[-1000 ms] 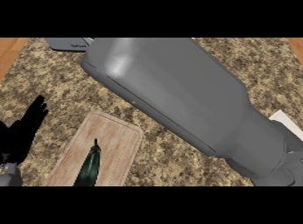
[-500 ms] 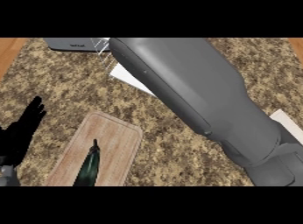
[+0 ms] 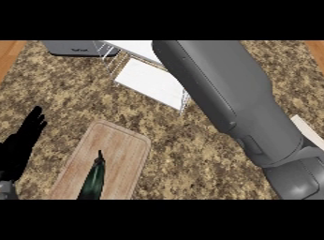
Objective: Pick the cupcake from the placemat and place it in the tiered shelf
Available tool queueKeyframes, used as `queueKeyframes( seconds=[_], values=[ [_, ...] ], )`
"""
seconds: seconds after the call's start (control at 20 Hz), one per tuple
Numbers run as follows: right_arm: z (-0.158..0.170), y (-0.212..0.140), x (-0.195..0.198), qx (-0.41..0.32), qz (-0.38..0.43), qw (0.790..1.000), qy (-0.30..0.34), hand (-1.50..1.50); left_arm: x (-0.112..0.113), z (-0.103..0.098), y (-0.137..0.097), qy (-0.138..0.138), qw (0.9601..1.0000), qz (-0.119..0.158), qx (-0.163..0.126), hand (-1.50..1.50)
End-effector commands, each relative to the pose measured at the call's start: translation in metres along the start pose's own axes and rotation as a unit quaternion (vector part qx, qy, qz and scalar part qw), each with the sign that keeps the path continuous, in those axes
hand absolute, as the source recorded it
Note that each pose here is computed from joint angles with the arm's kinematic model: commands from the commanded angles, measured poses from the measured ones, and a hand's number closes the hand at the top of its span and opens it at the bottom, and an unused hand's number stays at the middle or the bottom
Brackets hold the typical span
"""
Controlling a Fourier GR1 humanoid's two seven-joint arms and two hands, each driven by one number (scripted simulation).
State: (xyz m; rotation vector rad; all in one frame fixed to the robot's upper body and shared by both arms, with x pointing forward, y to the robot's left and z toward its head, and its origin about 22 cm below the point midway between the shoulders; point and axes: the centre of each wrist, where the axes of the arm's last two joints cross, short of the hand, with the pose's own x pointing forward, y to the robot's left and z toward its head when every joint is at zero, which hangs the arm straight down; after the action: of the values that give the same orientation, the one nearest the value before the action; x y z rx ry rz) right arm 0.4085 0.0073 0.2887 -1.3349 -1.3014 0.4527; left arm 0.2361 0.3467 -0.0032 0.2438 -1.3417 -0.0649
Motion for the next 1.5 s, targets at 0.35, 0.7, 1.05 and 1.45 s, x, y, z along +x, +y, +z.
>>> queueKeyframes(
  seconds=[0.35,0.7,1.05,1.45],
  values=[
    [-0.003,0.03,-0.015,-0.012,-0.068,0.997,0.044,-1.5,0.013,-0.007,0.005,0.003,0.9999,-0.009,0.007,0.0],
    [-0.006,-0.008,-0.007,0.009,-0.204,0.976,0.071,-1.5,0.003,-0.008,0.009,0.001,1.0,-0.006,0.006,0.0],
    [-0.005,-0.035,-0.027,-0.015,-0.318,0.946,0.056,-1.5,0.001,-0.003,0.007,0.007,0.9999,-0.003,0.013,0.0],
    [0.013,-0.106,-0.065,-0.053,-0.335,0.938,0.065,-1.5,-0.007,0.02,0.021,0.026,0.999,0.005,0.036,0.0]
  ],
)
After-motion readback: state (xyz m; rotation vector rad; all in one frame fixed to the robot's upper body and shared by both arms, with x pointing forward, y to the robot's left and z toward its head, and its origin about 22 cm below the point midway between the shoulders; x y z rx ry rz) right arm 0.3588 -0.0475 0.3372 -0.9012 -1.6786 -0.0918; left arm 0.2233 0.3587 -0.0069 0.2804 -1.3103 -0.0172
